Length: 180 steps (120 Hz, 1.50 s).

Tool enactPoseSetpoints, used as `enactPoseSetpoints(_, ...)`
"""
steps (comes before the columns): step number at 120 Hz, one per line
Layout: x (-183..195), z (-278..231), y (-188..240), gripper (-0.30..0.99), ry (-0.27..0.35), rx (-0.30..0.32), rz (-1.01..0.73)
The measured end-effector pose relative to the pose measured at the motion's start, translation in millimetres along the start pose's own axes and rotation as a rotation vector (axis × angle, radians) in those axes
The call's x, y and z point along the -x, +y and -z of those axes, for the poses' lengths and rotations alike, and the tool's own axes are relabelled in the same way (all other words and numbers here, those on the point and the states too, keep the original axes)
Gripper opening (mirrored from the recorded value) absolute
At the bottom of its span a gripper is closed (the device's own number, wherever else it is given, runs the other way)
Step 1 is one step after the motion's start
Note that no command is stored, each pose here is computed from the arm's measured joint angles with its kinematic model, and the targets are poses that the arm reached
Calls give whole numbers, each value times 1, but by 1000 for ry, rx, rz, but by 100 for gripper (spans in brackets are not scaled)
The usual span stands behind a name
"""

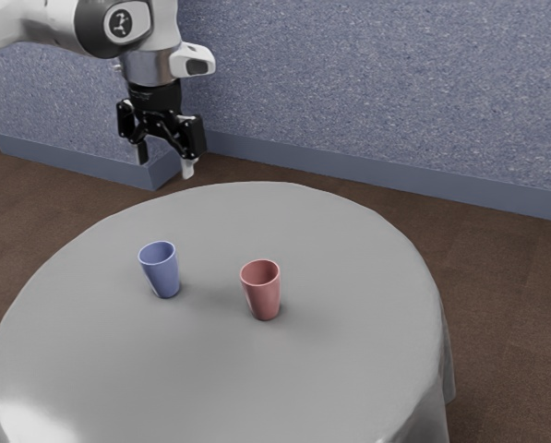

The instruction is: Place the left cup onto the right cup

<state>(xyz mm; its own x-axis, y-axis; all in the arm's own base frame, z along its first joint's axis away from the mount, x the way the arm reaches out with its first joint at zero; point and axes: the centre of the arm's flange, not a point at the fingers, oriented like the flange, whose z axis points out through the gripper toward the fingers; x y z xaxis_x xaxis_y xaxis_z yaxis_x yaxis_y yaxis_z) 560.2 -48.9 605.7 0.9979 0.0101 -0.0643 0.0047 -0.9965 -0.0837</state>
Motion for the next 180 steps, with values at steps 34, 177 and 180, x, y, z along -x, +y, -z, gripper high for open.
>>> enactPoseSetpoints(34,-5,-12,-2,69,1,1,7)
enactPoseSetpoints(177,-50,-170,-63,63,-78,62,146)
enactPoseSetpoints(180,-50,-171,-64,62,-78,61,148)
